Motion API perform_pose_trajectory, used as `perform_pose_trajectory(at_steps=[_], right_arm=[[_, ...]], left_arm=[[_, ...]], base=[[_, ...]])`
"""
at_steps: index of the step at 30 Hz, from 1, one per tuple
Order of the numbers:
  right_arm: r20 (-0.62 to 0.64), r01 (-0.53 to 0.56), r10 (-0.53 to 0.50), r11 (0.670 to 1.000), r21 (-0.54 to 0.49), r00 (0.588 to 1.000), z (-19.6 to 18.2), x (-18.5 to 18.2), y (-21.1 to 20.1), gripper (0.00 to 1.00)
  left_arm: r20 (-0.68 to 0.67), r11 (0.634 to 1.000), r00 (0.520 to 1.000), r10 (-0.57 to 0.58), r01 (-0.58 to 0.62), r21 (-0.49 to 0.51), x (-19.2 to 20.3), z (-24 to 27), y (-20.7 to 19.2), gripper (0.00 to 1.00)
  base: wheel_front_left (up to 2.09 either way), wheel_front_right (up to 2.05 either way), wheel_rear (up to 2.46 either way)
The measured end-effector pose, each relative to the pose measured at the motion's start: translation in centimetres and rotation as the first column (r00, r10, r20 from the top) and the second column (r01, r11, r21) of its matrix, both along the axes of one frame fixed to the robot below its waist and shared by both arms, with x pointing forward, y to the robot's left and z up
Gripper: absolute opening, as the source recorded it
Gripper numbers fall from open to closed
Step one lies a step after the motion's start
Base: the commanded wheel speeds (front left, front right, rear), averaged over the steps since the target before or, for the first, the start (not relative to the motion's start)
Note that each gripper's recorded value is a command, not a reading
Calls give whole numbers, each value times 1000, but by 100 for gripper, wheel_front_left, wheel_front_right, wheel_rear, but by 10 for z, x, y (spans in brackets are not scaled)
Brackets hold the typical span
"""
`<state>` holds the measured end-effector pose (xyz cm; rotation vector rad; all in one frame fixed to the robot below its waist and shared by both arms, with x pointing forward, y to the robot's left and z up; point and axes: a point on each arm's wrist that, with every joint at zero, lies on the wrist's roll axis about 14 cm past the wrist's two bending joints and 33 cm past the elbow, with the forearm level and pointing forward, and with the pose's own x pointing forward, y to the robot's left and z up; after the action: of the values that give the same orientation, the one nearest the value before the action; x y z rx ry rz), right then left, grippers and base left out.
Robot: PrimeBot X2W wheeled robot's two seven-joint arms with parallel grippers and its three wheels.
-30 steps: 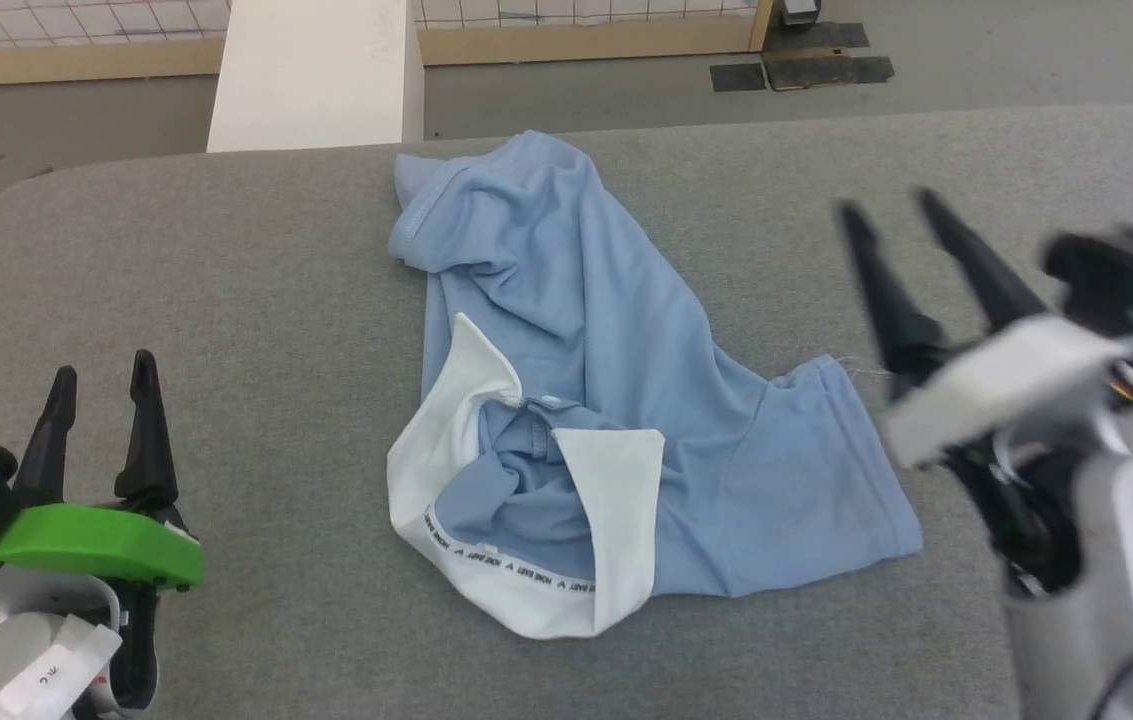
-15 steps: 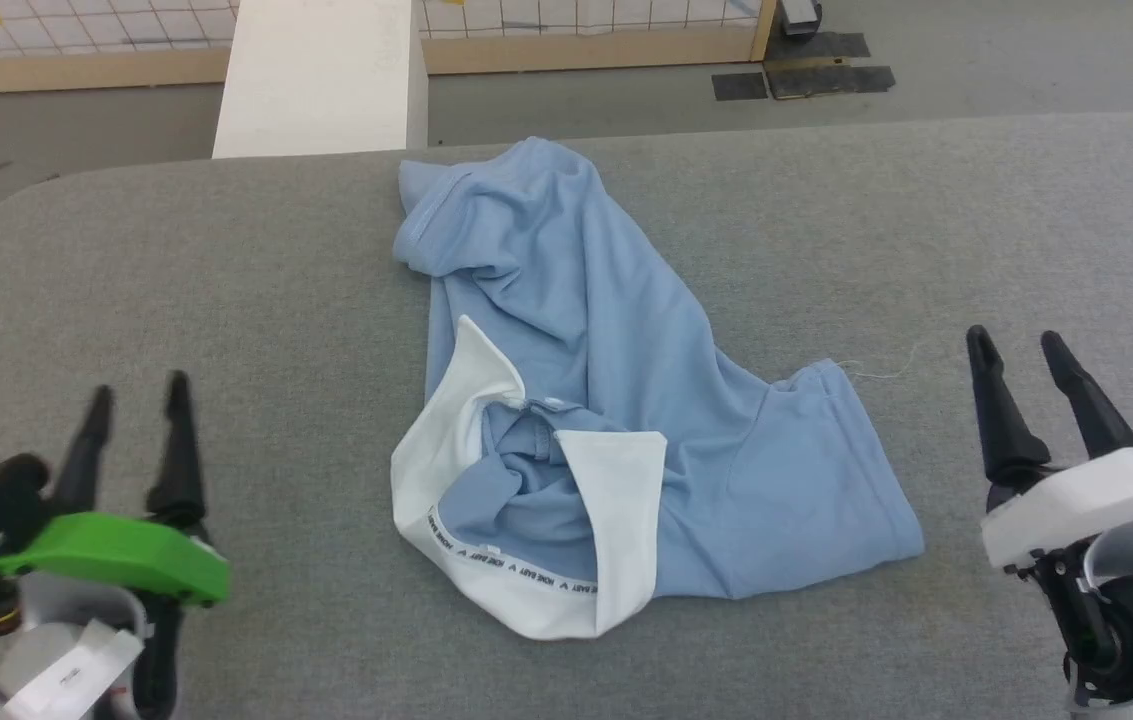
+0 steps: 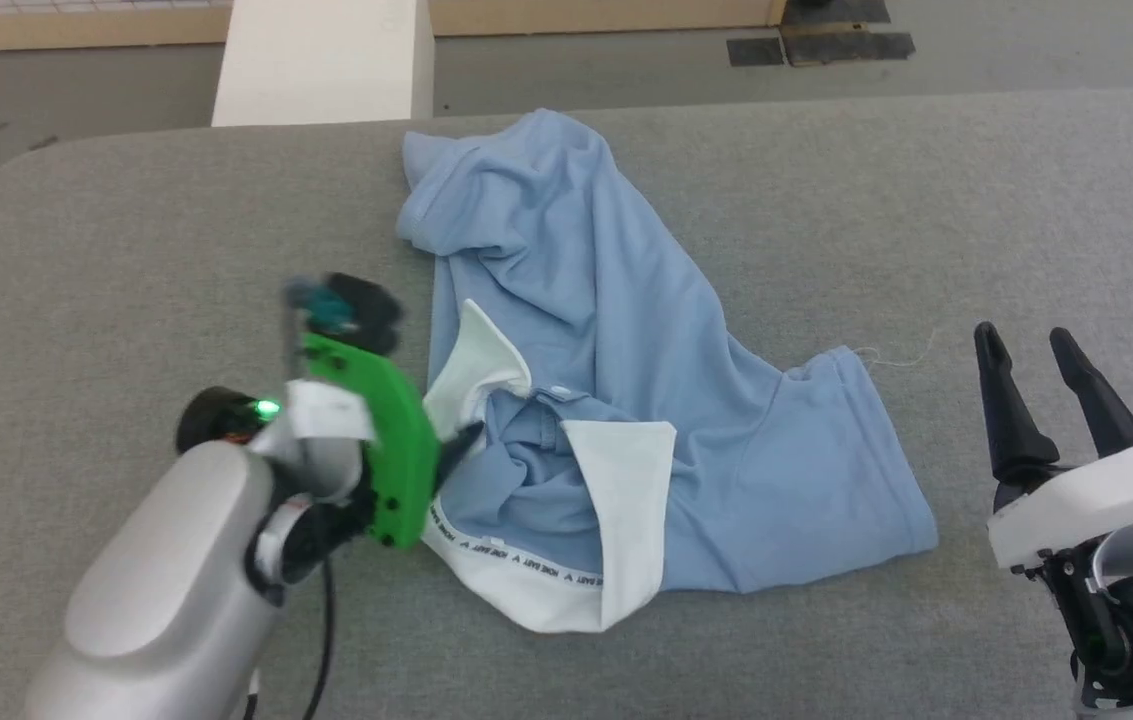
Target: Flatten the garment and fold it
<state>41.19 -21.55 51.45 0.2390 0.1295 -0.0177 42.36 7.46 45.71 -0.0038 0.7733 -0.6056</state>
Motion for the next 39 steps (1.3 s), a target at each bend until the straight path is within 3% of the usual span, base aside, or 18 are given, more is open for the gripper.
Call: perform_pose_trajectory(at_steps=[3, 8, 13, 14, 15, 16, 19, 22, 25, 28, 30, 34, 36, 39], right_arm=[[-15, 0, 0, 1000, 2, 1000, -6, 0, 0, 100], [-29, 15, -15, 1000, 2, 999, -14, -2, -4, 100], [-41, 37, -37, 999, 5, 998, -21, -5, -11, 100], [-44, 38, -38, 999, 6, 998, -22, -5, -11, 100], [-47, 40, -40, 999, 6, 998, -24, -5, -12, 100], [-49, 40, -39, 999, 7, 998, -25, -5, -11, 100], [-51, 30, -30, 999, 10, 998, -26, -3, -8, 100], [-48, 17, -17, 1000, 14, 999, -25, -1, -3, 100], [-43, 1, 0, 1000, 18, 999, -24, 2, 2, 100], [-41, -18, 19, 1000, 23, 999, -23, 5, 9, 100], [-37, -37, 38, 999, 26, 999, -22, 8, 16, 100], [-28, -73, 74, 997, 32, 997, -19, 14, 28, 100], [-28, -80, 81, 996, 34, 996, -20, 16, 31, 100], [-37, -85, 86, 996, 35, 996, -23, 17, 33, 100]], left_arm=[[-76, 992, 994, -81, 88, 93, -7, -15, -7, 100], [-169, 952, 979, -112, 154, 266, -11, -51, 8, 100], [-234, 928, 964, -129, 200, 313, -18, -74, 10, 100], [-239, 929, 963, -126, 199, 312, -18, -75, 10, 82], [-239, 934, 963, -122, 192, 301, -17, -76, 9, 28], [-232, 938, 966, -116, 183, 293, -15, -75, 9, 0], [-196, 966, 977, -81, 126, 227, -8, -67, 5, 0], [-117, 994, 992, 42, -30, 106, 12, -47, 10, 0], [12, 980, 980, 200, -200, -18, 42, -10, 32, 0], [97, 935, 931, 351, -342, -98, 58, 20, 68, 0], [120, 883, 878, 464, -448, -140, 59, 31, 101, 0], [71, 774, 772, 631, -622, -115, 34, 9, 160, 0], [5, 736, 738, 674, -672, -78, 14, -15, 174, 0], [-104, 725, 722, 684, -689, -14, -18, -53, 174, 0]], base=[[0, 0, 0], [0, 0, 0], [0, 0, 0], [0, 0, 0], [0, 0, 0], [0, 0, 0], [0, 0, 0], [0, 0, 0], [0, 0, 0], [0, 0, 0], [0, 0, 0], [0, 0, 0], [0, 0, 0], [0, 0, 0]])
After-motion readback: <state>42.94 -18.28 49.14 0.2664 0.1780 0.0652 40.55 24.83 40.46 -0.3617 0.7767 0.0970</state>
